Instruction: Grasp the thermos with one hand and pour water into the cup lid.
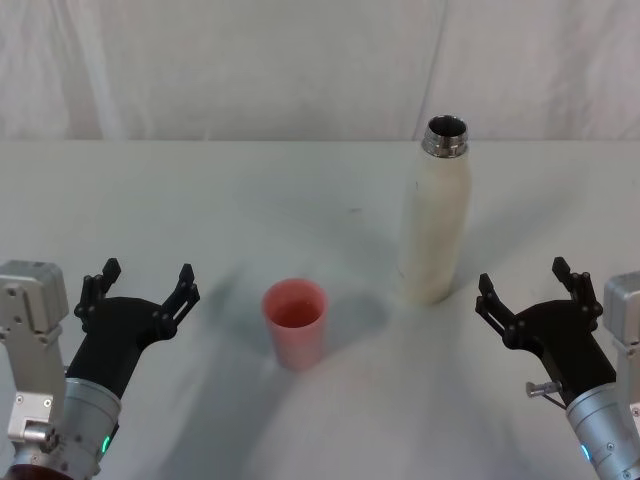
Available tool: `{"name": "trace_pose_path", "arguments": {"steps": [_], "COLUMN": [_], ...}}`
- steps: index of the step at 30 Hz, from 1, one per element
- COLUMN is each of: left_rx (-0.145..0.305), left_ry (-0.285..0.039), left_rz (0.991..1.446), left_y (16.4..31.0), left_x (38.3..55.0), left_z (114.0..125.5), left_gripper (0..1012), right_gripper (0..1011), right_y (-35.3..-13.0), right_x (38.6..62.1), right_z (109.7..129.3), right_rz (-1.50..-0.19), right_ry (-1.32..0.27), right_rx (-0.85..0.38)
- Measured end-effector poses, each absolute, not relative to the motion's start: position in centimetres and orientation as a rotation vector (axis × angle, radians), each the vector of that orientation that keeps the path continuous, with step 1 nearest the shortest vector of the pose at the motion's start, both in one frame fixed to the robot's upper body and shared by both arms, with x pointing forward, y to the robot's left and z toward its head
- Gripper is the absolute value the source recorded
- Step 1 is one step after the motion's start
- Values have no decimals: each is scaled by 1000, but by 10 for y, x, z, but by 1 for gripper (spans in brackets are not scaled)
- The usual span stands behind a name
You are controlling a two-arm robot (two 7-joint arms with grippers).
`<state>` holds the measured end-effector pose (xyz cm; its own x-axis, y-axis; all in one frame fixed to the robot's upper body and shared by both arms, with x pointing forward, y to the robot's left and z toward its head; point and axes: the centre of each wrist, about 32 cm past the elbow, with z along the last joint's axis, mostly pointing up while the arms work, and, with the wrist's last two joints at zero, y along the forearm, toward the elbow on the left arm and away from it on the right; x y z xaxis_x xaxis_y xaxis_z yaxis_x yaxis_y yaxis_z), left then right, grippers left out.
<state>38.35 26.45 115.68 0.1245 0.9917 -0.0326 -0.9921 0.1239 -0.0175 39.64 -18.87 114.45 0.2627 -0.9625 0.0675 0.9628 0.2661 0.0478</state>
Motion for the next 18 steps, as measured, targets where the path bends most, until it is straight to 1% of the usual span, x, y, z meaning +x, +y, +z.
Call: {"name": "trace_pose_path", "arguments": {"steps": [18], "left_rx": [-38], "left_ry": [14], "left_rz": [1446], "left_y": [265], "left_x": [384], "left_z": [1157], "left_gripper": [1001], "right_gripper": [1001], "right_y": [-189], "right_x": [396], "right_z": [1144], "right_rz": [-1302], "right_ry": [-89], "right_rx": [-3]}}
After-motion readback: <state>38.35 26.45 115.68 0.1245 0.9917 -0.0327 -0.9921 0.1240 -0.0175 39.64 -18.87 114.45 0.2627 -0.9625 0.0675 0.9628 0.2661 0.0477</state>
